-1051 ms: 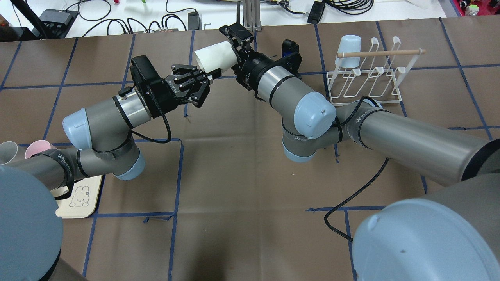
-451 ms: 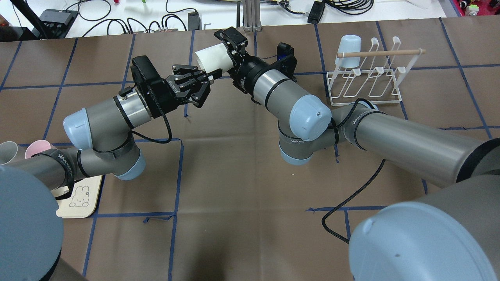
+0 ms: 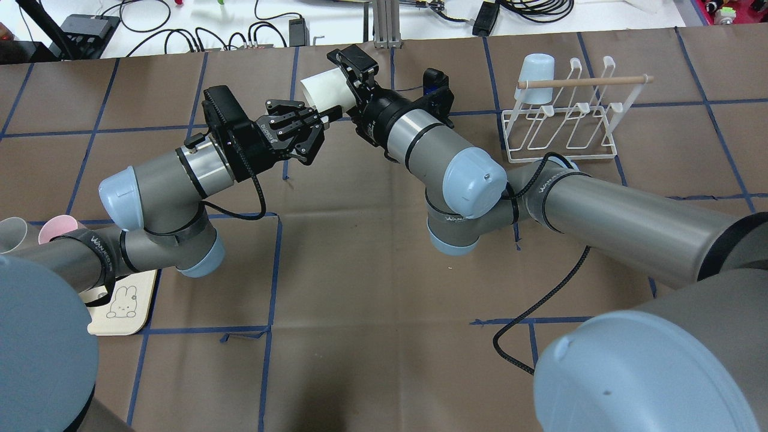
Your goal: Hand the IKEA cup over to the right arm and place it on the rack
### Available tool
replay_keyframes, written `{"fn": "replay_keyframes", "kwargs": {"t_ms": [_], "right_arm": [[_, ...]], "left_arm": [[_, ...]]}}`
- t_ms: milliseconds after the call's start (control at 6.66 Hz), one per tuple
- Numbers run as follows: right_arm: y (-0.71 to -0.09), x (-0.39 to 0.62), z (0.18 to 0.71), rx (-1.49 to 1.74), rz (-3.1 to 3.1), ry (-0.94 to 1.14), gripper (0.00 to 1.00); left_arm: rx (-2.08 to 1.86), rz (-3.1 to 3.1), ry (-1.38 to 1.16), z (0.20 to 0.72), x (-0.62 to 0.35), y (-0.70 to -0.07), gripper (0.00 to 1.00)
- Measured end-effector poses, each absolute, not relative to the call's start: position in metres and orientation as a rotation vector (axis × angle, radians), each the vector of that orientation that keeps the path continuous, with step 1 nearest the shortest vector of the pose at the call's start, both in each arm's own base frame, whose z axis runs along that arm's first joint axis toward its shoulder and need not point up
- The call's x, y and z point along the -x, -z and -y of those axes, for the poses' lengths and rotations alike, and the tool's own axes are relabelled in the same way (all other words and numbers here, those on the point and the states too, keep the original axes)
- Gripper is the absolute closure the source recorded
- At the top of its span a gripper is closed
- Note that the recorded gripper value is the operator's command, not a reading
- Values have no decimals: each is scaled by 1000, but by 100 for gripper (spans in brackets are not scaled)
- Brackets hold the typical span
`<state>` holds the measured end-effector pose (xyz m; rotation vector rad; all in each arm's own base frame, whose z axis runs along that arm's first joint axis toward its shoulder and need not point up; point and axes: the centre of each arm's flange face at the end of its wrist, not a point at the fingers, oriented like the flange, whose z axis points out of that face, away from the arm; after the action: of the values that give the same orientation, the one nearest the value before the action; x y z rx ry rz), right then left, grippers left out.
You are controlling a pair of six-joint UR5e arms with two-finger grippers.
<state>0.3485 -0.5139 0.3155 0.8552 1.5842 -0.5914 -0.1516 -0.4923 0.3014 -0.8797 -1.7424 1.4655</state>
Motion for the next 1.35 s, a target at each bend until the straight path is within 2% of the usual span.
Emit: {"fn": "replay_keyframes", "kwargs": {"t_ms": [451, 601, 1051, 1201, 1352], "right_arm": [[-315, -349, 515, -863, -1592, 587, 18], [-315, -349, 515, -863, -1593, 587, 21], [-315, -349, 515, -863, -1595, 587, 32], [-316, -349, 515, -862, -1594, 588, 33], [-317, -349, 515, -861, -1593, 589, 33]], "left_arm": [[879, 1743, -1465, 492, 152, -301, 99], [879, 1743, -1465, 492, 152, -301, 93], [880, 1743, -1468, 492, 152, -302, 83], [879, 1743, -1468, 492, 152, -302, 80], [879, 1743, -1468, 492, 152, -302, 73]]}}
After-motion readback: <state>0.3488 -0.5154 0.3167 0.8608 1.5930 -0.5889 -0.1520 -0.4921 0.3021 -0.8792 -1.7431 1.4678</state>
